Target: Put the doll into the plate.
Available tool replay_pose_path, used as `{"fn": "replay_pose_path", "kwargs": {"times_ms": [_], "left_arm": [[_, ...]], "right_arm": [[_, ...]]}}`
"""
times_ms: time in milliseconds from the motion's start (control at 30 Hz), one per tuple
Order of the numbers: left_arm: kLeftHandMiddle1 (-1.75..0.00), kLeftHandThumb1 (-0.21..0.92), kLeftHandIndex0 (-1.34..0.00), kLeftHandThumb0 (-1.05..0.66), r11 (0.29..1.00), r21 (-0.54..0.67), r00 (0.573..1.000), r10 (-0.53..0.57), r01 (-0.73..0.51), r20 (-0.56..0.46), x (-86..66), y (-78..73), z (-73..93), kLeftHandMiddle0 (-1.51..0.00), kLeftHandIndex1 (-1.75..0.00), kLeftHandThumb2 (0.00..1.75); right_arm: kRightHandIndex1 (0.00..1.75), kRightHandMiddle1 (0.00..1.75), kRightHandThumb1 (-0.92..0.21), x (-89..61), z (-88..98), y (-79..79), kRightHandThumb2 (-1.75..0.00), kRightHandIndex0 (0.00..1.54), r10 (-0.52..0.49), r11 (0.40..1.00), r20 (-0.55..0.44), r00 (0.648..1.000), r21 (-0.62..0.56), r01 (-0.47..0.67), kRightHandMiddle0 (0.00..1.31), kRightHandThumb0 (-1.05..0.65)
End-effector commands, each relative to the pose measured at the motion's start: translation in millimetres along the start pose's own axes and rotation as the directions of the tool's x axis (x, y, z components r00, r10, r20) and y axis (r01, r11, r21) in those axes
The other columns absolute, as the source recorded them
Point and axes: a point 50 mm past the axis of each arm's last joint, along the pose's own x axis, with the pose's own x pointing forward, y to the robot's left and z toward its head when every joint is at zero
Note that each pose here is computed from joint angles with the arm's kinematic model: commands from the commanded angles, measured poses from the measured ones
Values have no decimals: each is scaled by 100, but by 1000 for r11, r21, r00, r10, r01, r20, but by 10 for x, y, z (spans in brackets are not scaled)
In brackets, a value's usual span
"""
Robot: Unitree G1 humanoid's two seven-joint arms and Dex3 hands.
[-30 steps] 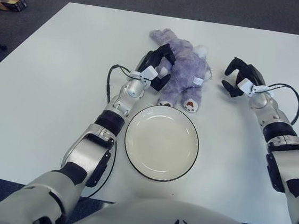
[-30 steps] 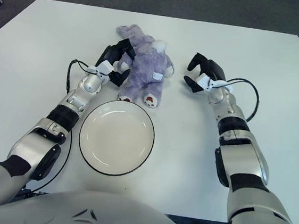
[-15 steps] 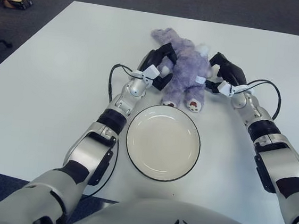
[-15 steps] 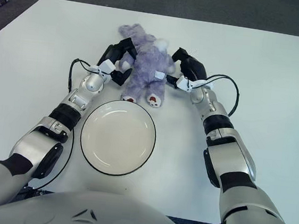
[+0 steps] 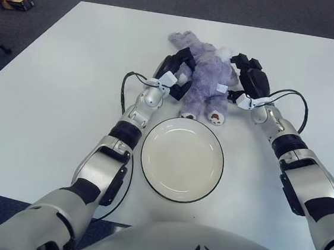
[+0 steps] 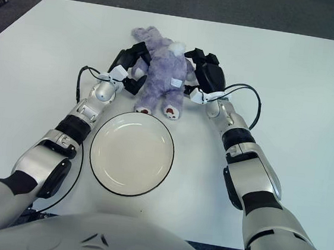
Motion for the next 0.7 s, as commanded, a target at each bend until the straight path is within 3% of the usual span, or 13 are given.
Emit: {"fn": "replay_pose_path", "kwargs": {"times_ms": [0, 167, 400, 667], "left_arm": [[-175, -6, -68, 0, 1000, 7, 1000, 6, -6, -7, 32, 7, 8, -87, -175, 174], [-175, -2, -65, 0, 1000, 10, 1000, 5, -5, -19, 36, 9, 0, -84, -175, 171], [-175, -3, -66, 0, 1000, 9, 1000, 5, -5, -26, 43, 21, -11, -85, -175, 171], [-175, -5, -68, 0, 1000, 17, 999, 11, -10, -35, 49, 13, -24, -86, -175, 174]], "right_arm": [[14, 26, -49, 68, 114, -10, -74, 0, -48, 999, 54, 997, -17, 49, 0, -80], [2, 4, -63, 43, 148, -6, -53, 0, -85, 995, 77, 993, -53, 89, 0, -95], [0, 0, -69, 10, 163, -34, -42, 0, -151, 981, 107, 983, -106, 163, 0, -101], [0, 0, -76, -14, 208, -74, -32, 0, -305, 932, 201, 931, -137, 335, 0, -104]]}}
